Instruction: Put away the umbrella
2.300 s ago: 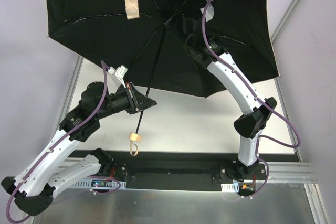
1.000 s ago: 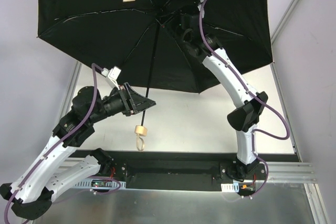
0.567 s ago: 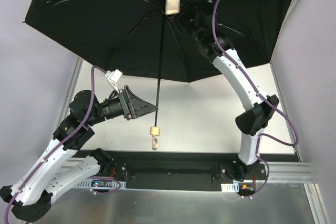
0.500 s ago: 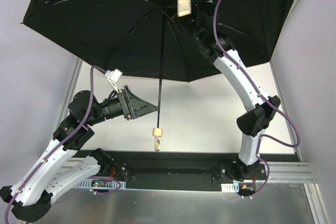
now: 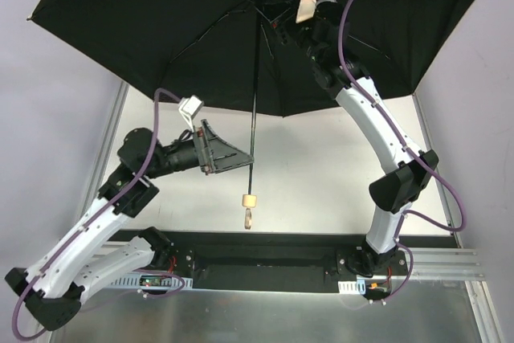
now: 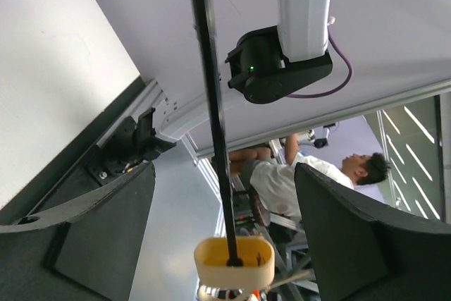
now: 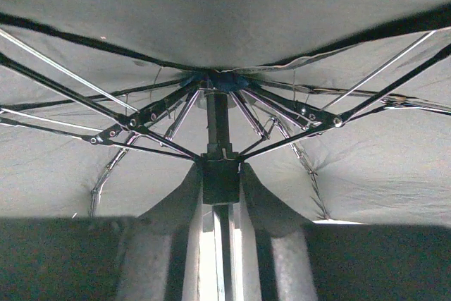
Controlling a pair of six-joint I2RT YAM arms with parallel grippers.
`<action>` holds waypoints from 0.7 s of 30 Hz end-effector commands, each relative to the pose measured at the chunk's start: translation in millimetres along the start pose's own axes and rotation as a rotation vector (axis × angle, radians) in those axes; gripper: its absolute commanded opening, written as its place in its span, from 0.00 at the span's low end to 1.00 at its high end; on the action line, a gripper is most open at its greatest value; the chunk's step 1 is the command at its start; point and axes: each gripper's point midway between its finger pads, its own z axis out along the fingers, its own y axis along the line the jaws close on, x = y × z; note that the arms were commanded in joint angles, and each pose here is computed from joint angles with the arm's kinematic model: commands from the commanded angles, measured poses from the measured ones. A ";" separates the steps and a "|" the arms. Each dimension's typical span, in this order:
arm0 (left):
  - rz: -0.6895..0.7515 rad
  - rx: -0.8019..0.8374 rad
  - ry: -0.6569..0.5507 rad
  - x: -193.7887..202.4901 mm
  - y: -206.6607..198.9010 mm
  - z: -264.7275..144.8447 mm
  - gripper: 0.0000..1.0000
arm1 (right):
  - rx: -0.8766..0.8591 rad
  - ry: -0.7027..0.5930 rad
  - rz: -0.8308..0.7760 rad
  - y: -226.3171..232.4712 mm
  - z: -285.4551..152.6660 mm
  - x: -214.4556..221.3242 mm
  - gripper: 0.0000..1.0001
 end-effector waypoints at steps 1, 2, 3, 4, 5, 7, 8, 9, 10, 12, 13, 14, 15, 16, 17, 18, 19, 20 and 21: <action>0.030 0.134 0.097 3.3 -28.1 11.4 0.77 | -0.221 -0.065 0.023 78.9 -30.1 -26.7 0.00; 0.025 0.128 0.111 4.0 -25.8 14.2 0.76 | -0.222 -0.066 0.020 78.8 -29.9 -26.7 0.00; 0.015 0.119 0.118 4.0 -22.2 17.3 0.74 | -0.225 -0.067 0.021 79.6 -29.8 -25.9 0.00; 0.005 0.109 0.125 4.4 -17.9 20.2 0.70 | -0.226 -0.069 0.023 79.4 -29.1 -25.5 0.00; 0.000 0.100 0.124 3.6 -14.5 22.3 0.61 | -0.228 -0.070 0.025 79.4 -28.6 -25.5 0.00; -0.015 0.074 0.104 1.3 -6.6 24.9 0.39 | -0.228 -0.074 0.026 80.1 -29.3 -27.2 0.00; -0.015 0.059 0.077 -2.1 -3.9 25.1 0.26 | -0.224 -0.076 0.025 79.4 -29.6 -28.1 0.00; -0.008 0.048 0.050 -5.0 -2.5 23.7 0.17 | -0.219 -0.075 0.024 79.6 -30.7 -27.6 0.00; 0.008 0.032 0.019 -8.9 -1.7 21.5 0.05 | -0.195 -0.071 0.020 75.4 -31.0 -27.5 0.00; 0.043 -0.017 -0.041 -17.9 0.0 17.0 0.00 | -0.108 -0.045 -0.003 61.8 -34.6 -22.9 0.00; 0.052 -0.038 -0.065 -21.7 1.4 15.4 0.00 | -0.060 -0.024 -0.010 51.3 -36.5 -17.3 0.00; 0.063 -0.049 -0.089 -26.1 0.8 14.4 0.00 | -0.040 -0.008 -0.006 43.8 -38.5 -12.8 0.00; 0.057 -0.085 -0.101 -29.1 6.8 15.1 0.00 | -0.053 0.022 -0.001 43.3 -40.5 -5.5 0.00; 0.063 -0.098 -0.112 -32.2 8.4 15.7 0.00 | -0.058 0.056 -0.002 43.0 -44.6 4.2 0.00; 0.071 -0.109 -0.120 -36.0 9.7 17.4 0.00 | -0.061 0.097 -0.011 42.6 -49.8 17.6 0.00; 0.079 -0.119 -0.127 -39.7 11.4 19.6 0.00 | -0.062 0.149 -0.018 40.2 -55.6 36.0 0.00; 0.086 -0.126 -0.130 -43.0 11.3 20.9 0.00 | -0.066 0.187 -0.028 39.3 -63.7 50.1 0.00; 0.087 -0.134 -0.133 -46.3 12.5 22.3 0.00 | -0.070 0.221 -0.040 38.0 -70.7 62.2 0.00; 0.094 -0.136 -0.137 -50.0 12.4 23.4 0.00 | -0.077 0.249 -0.052 36.7 -77.8 73.5 0.00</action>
